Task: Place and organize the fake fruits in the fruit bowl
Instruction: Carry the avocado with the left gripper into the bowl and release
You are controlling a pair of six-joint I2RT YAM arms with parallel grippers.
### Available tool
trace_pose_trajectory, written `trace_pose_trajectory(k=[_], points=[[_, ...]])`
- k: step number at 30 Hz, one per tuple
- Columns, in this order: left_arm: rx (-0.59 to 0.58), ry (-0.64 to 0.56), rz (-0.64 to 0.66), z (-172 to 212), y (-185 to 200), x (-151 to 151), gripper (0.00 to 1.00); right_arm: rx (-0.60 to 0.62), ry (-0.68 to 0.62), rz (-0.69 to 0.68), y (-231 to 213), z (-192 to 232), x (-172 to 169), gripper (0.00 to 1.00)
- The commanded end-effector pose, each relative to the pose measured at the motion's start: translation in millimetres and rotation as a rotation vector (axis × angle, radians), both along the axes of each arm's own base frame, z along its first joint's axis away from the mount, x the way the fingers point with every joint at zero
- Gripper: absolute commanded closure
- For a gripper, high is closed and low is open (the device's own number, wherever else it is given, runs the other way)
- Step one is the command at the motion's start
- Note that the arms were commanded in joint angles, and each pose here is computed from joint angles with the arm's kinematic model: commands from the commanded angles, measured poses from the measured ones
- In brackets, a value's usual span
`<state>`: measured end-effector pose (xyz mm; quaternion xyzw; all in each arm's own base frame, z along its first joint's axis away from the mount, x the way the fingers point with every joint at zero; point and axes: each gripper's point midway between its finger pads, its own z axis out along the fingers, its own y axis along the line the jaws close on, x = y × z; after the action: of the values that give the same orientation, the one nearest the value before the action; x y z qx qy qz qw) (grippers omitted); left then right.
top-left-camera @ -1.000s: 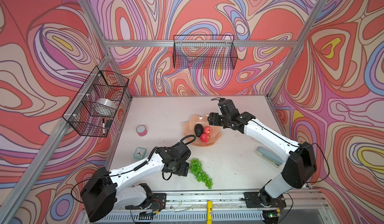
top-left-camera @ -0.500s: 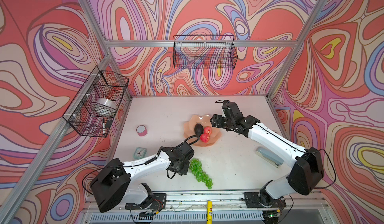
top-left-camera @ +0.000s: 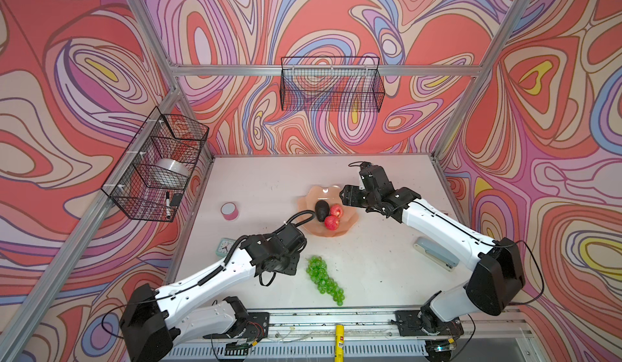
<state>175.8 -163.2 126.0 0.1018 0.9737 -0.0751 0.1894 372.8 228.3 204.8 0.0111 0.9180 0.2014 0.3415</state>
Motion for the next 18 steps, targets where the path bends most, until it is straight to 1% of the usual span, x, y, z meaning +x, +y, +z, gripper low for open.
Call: trace_pose_trajectory(k=[1, 4, 7, 10, 14, 18], points=[[0.04, -0.1, 0.004, 33.9, 13.2, 10.0, 0.64, 0.019, -0.014, -0.008, -2.3, 3.4, 0.8, 0.2], [0.004, -0.177, -0.01, 54.8, -6.0, 39.2, 0.62, 0.025, -0.007, -0.005, -1.5, -0.5, -0.9, 0.2], [-0.037, -0.195, -0.015, 60.4, -30.7, 71.5, 0.62, 0.028, 0.005, -0.001, -3.1, -4.3, -6.9, 0.2], [-0.064, -0.183, -0.047, 50.6, -56.2, 100.4, 0.62, 0.015, 0.012, 0.0, -9.4, -8.5, -15.0, 0.2], [-0.057, -0.155, -0.081, 33.2, -80.8, 129.5, 0.62, -0.028, 0.019, -0.017, -22.3, -15.0, -24.7, 0.2], [-0.002, -0.095, -0.075, 4.0, -88.7, 150.2, 0.62, -0.063, 0.026, -0.016, -31.2, -18.5, -34.4, 0.21]])
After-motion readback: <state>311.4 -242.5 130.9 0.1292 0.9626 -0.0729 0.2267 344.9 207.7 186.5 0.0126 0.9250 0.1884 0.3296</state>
